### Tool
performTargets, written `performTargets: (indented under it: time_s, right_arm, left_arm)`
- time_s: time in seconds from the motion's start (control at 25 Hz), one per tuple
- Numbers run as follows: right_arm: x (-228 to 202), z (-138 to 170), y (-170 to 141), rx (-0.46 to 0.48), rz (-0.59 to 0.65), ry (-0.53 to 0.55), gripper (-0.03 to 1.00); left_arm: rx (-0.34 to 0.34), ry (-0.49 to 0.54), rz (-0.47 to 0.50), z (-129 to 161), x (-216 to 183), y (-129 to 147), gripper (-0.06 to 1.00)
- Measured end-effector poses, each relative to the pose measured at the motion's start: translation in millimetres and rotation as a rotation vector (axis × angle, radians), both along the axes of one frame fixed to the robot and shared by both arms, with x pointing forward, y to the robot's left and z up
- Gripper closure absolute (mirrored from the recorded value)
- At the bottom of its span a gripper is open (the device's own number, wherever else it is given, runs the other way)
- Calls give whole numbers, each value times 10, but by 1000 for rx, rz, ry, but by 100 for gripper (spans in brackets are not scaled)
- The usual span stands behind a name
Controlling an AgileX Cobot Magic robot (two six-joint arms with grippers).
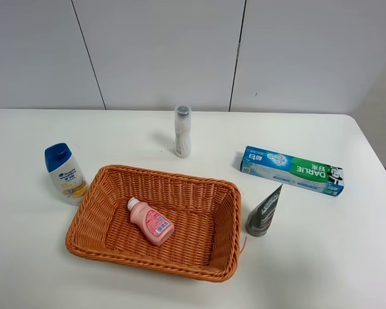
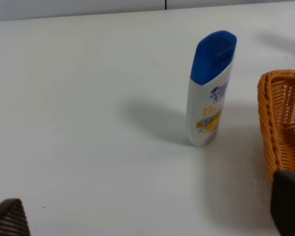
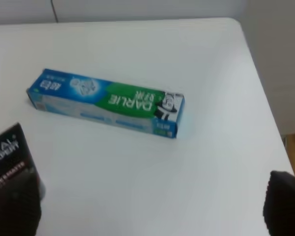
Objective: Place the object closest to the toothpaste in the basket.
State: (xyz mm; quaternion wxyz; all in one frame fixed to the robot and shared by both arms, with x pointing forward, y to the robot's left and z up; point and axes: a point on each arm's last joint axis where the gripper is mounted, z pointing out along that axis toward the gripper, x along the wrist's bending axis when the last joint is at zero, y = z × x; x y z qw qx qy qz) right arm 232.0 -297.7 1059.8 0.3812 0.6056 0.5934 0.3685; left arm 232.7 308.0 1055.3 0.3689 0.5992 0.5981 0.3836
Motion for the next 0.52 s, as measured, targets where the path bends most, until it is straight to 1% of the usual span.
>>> performTargets:
  time_s: [0.12,0.52]
  right_arm:
    - [14,-46,-7,23,-19,29,8]
    - [31,-51,-23,26,-40,34,8]
  left_arm:
    - [1,1,1,-2,1,1,-5]
    - [1,1,1,-2,1,1,-5]
